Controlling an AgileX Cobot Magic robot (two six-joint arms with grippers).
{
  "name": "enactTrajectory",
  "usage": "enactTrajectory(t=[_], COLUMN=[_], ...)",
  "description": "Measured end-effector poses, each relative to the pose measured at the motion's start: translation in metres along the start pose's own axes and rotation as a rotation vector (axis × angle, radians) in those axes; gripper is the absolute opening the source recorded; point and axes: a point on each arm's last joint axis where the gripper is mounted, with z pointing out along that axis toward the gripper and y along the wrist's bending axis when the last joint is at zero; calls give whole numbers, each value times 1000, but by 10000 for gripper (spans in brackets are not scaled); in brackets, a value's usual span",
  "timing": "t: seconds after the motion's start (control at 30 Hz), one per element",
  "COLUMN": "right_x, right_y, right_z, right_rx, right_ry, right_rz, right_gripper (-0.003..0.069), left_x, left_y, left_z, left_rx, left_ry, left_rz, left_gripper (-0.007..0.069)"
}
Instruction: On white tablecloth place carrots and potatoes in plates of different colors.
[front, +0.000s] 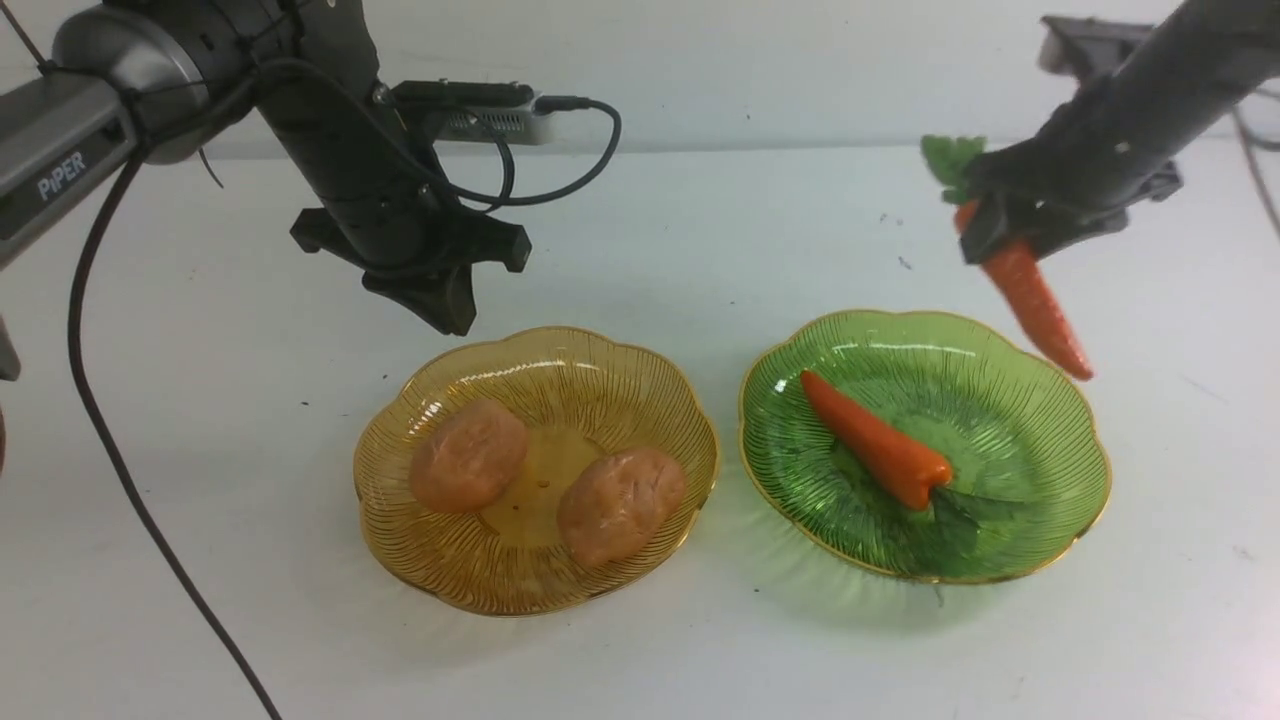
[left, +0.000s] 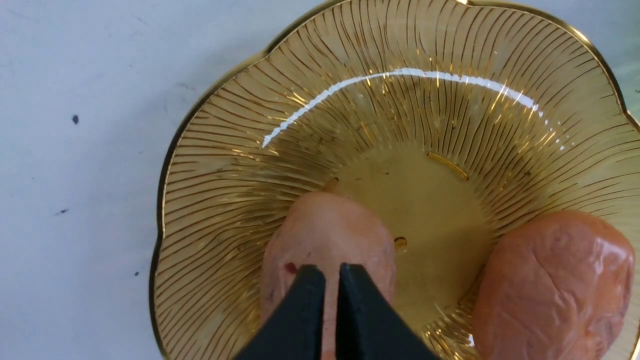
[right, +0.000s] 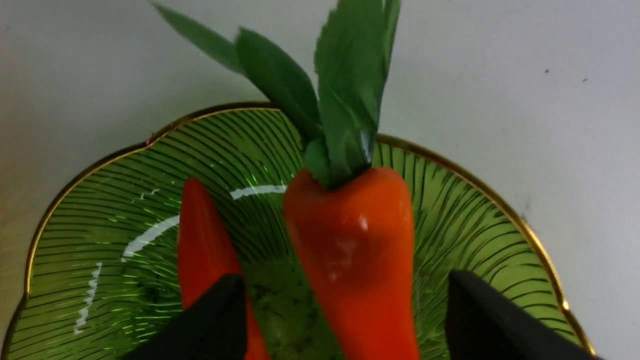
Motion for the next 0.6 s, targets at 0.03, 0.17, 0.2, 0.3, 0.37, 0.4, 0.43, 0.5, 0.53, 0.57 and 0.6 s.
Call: enactTrajectory(t=[0.03,0.17,0.2,0.3,0.37,0.4,0.43,0.5,0.53,0.57,0.6], right_x=[0,4,6,22,32,43,57,92,110,123,146], right_y=[7,16,17,21,24,25,28,32,35,35,36], right_z=[3,-5,-9,-35,-57,-69,-88,-126,-147,-156,-169], right_rx=[13,42,44,56,70,81,96,134,151,167,183], right_ry=[9,8,7,2,-21,-20,-36,-71,-103,-115,-149], right_rz=[-5,10,14,22,17,12,5,-14,-24,-30,-37], right_gripper=[539,644,648,619,580,526,459,317,233,150,96], left_x=[0,0,0,0,0,0,0,0,0,0,0], left_y=[0,0,0,0,0,0,0,0,0,0,0], left_z=[0,0,0,0,0,0,0,0,0,0,0], left_rx=[-1,-2,-2,-2,-2,-2,-2,-2,-2,-2,-2], left_ry=[1,1,1,1,1,1,1,1,1,1,1], left_rz=[0,1,1,1,1,1,1,1,1,1,1], left_gripper=[27,27,27,27,27,27,27,27,27,27,27])
